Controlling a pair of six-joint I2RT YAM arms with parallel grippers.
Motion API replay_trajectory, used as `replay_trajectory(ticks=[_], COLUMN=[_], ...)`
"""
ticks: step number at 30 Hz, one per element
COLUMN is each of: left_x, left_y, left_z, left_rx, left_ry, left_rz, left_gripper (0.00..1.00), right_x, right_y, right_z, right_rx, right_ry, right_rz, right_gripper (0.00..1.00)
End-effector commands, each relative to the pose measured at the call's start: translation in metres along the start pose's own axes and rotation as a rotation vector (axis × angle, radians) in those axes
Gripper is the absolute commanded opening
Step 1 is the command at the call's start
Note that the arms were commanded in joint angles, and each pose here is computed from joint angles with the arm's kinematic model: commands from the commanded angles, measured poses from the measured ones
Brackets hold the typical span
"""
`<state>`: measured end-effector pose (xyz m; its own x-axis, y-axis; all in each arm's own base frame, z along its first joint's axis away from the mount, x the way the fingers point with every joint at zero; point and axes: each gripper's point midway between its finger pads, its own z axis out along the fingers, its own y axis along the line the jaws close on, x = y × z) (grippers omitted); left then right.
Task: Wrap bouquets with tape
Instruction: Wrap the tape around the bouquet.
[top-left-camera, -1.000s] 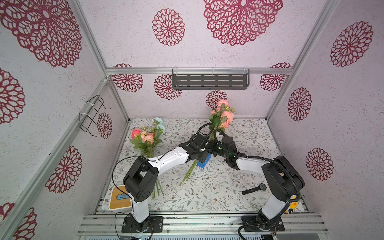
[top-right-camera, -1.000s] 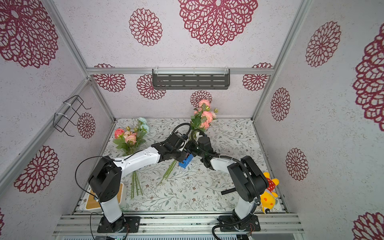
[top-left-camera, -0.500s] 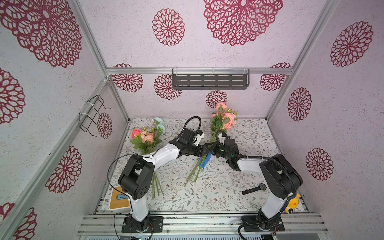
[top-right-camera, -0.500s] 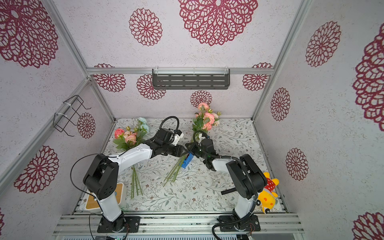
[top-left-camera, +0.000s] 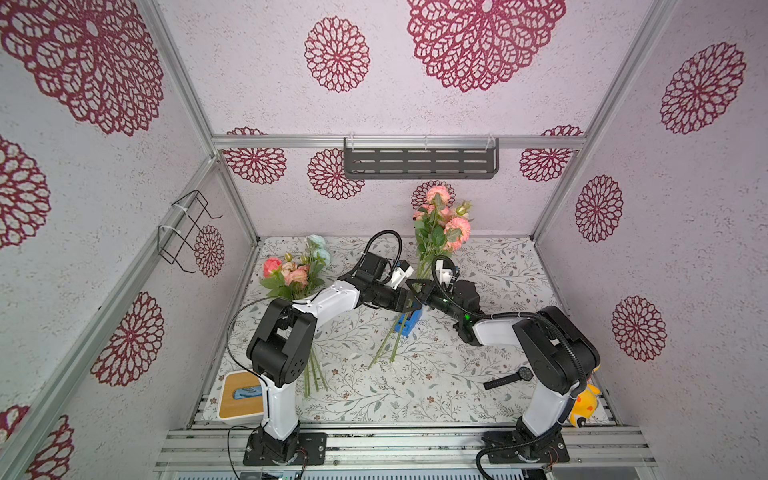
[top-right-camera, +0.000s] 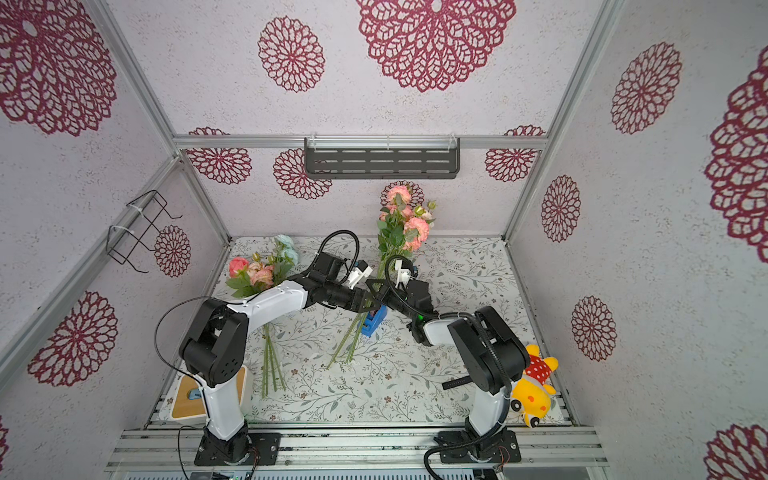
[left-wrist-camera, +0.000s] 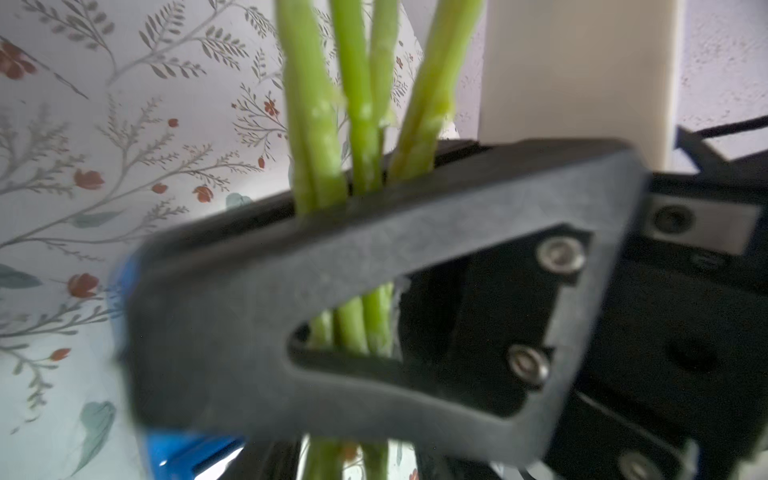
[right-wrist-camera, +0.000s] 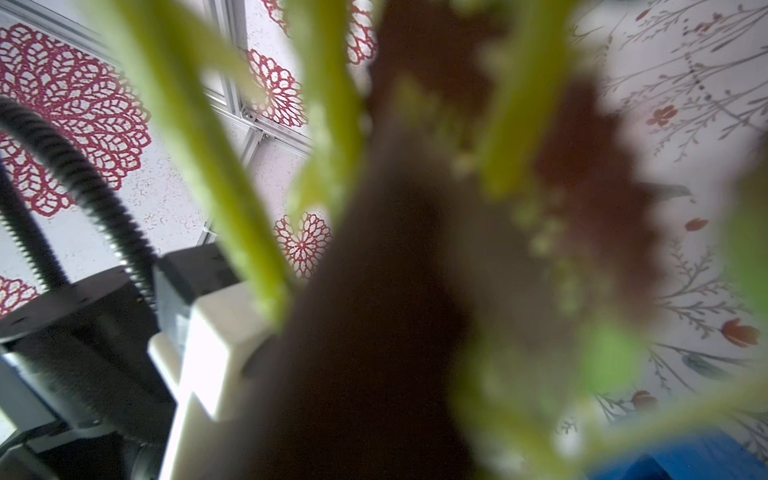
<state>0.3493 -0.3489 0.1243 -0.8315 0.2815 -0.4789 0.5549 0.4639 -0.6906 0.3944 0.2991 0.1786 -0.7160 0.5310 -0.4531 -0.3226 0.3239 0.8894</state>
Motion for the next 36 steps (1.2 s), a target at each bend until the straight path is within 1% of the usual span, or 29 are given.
replay_trajectory(ticks=[1,3,4,7,8,9,10,13,14,16,20,23,27,31,33,36], left_x=[-0.004,-0.008,-0.003,-0.007,-0.006,-0.012,-0.012,-0.012,-0.012,-0.011,-0.016,-0.021,-0.024,-0.030,-0.032,-0.036], left_y=[-0.013,-0.015,-0.005,-0.001,0.005,0.000,0.003,0.013,0.014,0.012,0.009,0.006,0.002,0.002,0.001,0.005], left_z=[0.001,-0.001,0.007,0.006,0.006,-0.002,-0.006,-0.014,-0.017,-0.021,-0.029,-0.034,-0.033,-0.038,-0.040,-0.047], left_rx=[0.088,0.093,0.084,0.048,0.012,-0.013,-0.055,-0.165,-0.209,-0.287,-0.415,-0.505,-0.538,-0.672,-0.705,-0.768], left_ry=[0.001,-0.009,0.008,-0.009,-0.013,-0.037,-0.045,-0.059,-0.059,-0.055,-0.077,-0.100,-0.114,-0.136,-0.157,-0.188], left_rz=[0.006,0.007,-0.013,-0.012,-0.018,0.004,0.007,0.019,0.043,0.094,0.171,0.247,0.289,0.360,0.373,0.384], left_gripper=[0.41,0.35,0.30,0.06,0.02,0.00,0.00,0.00,0.00,0.00,0.00,0.00,0.00,0.00,0.00,0.00], right_x=[-0.022,-0.020,-0.020,-0.017,-0.016,-0.015,-0.013,-0.008,-0.005,-0.002,0.002,0.000,-0.002,0.005,0.007,0.009], right_y=[0.057,0.057,0.056,0.054,0.051,0.048,0.045,0.028,0.020,0.008,-0.012,-0.013,-0.008,-0.006,-0.007,-0.017], right_z=[-0.007,-0.007,-0.006,-0.006,-0.007,-0.007,-0.007,-0.008,-0.008,-0.009,-0.012,-0.012,-0.002,0.008,0.008,-0.001], right_rx=[-0.197,-0.200,-0.201,-0.195,-0.183,-0.169,-0.146,-0.043,0.003,0.085,0.216,0.236,0.215,0.216,0.227,0.283], right_ry=[-0.095,-0.087,-0.083,-0.073,-0.067,-0.065,-0.056,-0.020,-0.002,0.017,0.046,0.042,0.061,0.114,0.116,0.110], right_rz=[-0.116,-0.117,-0.116,-0.104,-0.099,-0.094,-0.086,-0.065,-0.049,-0.026,0.039,0.079,0.093,0.183,0.198,0.198], right_gripper=[0.00,0.00,0.00,0.00,0.00,0.00,0.05,0.23,0.30,0.40,0.47,0.50,0.52,0.52,0.46,0.34])
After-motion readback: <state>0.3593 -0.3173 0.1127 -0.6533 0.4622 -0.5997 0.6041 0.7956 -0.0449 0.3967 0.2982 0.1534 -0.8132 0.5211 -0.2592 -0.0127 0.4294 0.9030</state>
